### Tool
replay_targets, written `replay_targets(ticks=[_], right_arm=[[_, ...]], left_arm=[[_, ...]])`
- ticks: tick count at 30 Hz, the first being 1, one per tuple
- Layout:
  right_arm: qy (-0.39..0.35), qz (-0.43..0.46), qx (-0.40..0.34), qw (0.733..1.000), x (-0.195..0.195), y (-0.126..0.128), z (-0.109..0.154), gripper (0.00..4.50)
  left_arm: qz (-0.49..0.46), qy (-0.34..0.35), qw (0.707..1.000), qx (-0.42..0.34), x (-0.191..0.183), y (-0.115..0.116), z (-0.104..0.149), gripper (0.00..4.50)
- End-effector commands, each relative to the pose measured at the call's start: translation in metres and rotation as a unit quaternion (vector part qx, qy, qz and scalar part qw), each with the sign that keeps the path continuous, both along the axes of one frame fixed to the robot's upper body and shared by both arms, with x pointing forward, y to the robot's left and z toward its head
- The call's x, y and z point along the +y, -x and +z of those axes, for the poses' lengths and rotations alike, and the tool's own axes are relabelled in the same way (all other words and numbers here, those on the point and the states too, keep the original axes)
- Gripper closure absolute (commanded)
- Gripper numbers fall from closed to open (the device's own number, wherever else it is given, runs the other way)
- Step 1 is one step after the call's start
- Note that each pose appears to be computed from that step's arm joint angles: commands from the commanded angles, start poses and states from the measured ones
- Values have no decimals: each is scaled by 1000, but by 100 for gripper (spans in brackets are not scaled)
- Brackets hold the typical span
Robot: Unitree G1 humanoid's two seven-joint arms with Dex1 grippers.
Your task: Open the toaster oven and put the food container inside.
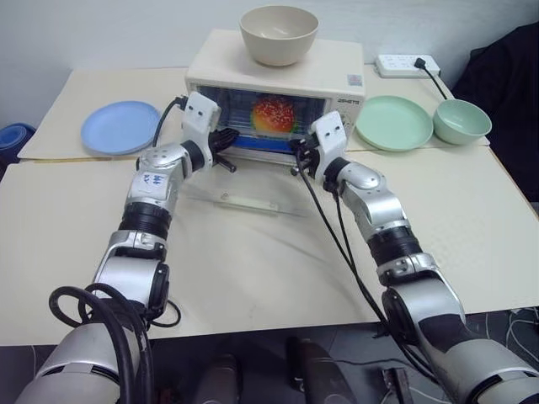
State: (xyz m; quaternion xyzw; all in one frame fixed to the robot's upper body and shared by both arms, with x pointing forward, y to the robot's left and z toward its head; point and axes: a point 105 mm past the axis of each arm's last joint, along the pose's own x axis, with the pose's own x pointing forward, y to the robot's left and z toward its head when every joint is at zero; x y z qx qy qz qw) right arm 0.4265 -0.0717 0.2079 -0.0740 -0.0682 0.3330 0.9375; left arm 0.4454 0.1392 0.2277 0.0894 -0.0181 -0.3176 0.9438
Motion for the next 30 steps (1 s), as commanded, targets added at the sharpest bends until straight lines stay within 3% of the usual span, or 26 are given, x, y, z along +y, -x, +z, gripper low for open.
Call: replay_targets(ticks=[1,5,10,16,21,30], right_arm=[[-26,82,-3,996,-14,51,16,445],[-10,125,46,991,-28,97,-1,445],[17,122,129,984,-46,131,-42,450],[25,69,162,984,-44,115,-86,450],[1,64,145,987,-28,95,-85,450],[-16,82,113,990,-10,75,-69,450]], left_arm=[[-70,14,997,-41,22,46,41,450],[-109,-18,993,-30,45,91,50,450],[-141,-89,986,26,86,144,44,333],[-103,-126,986,46,121,156,41,142],[-100,-134,985,34,121,162,48,4],[-87,-127,988,15,120,160,54,4]])
